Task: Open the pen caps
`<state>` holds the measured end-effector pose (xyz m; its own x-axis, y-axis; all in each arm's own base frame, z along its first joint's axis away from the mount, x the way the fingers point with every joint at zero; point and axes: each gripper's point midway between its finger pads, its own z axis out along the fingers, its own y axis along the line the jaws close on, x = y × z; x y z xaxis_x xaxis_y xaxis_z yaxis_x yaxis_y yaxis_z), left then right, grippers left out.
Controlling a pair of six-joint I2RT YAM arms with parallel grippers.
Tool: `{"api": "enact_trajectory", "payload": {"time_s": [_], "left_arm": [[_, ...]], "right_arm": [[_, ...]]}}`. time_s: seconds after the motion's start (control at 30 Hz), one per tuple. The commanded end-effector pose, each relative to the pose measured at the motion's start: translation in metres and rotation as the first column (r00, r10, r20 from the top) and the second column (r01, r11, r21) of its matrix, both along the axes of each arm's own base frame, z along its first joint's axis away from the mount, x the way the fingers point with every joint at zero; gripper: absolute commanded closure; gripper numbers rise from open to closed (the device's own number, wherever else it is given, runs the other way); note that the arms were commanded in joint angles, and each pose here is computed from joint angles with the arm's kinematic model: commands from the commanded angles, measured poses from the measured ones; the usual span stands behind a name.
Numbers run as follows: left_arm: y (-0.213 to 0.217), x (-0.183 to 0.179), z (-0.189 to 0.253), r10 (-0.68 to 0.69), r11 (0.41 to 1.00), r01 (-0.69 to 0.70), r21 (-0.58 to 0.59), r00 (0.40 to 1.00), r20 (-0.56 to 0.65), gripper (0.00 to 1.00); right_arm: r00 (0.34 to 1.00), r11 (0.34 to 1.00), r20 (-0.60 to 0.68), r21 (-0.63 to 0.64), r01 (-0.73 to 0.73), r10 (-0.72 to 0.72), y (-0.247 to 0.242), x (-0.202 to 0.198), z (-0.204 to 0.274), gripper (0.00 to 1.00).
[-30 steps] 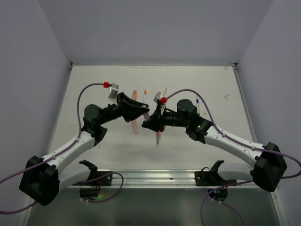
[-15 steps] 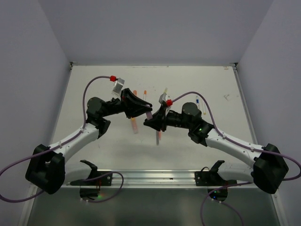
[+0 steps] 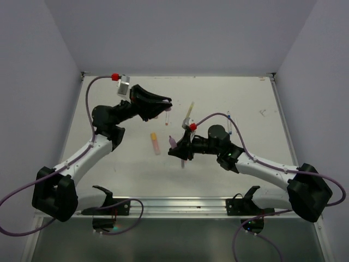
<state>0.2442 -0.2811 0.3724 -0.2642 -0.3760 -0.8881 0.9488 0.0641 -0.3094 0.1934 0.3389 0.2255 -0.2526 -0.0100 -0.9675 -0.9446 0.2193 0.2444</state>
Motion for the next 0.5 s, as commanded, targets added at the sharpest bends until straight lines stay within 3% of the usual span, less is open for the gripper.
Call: {"api": "enact_trajectory", "payload": {"time_s": [0.0, 0.2, 0.3, 0.4, 0.43, 0.47], "left_arm": [[0.046, 0.003, 0.109, 0.238, 0.949, -0.167, -0.268, 0.937, 0.256, 1.0], [0.06, 0.021, 0.112, 0.307, 0.937, -0.244, -0.25, 0.917, 0.255, 1.0], [0.063, 0.042, 0.087, 0.353, 0.929, -0.323, -0.179, 0.919, 0.177, 1.0], [0.076, 0.075, 0.046, 0.481, 0.877, -0.48, -0.028, 0.875, 0.058, 1.0], [0.089, 0.092, 0.039, 0.574, 0.819, -0.574, 0.001, 0.818, 0.011, 1.0], [0.099, 0.102, 0.01, 0.637, 0.767, -0.63, 0.123, 0.77, -0.029, 1.0]], "right_arm": [[0.963, 0.967, -0.26, -0.221, -0.13, 0.07, -0.015, -0.041, -0.095, 1.0], [0.952, 0.965, -0.292, -0.212, -0.154, 0.088, -0.013, -0.045, -0.099, 1.0], [0.966, 0.971, -0.259, -0.224, -0.08, 0.02, -0.015, -0.032, -0.086, 1.0], [0.967, 0.961, -0.232, -0.273, 0.036, -0.102, -0.024, -0.014, -0.08, 1.0], [0.964, 0.957, -0.229, -0.284, 0.065, -0.133, -0.026, -0.01, -0.079, 1.0], [0.962, 0.953, -0.214, -0.286, 0.103, -0.169, -0.028, -0.003, -0.073, 1.0]]}}
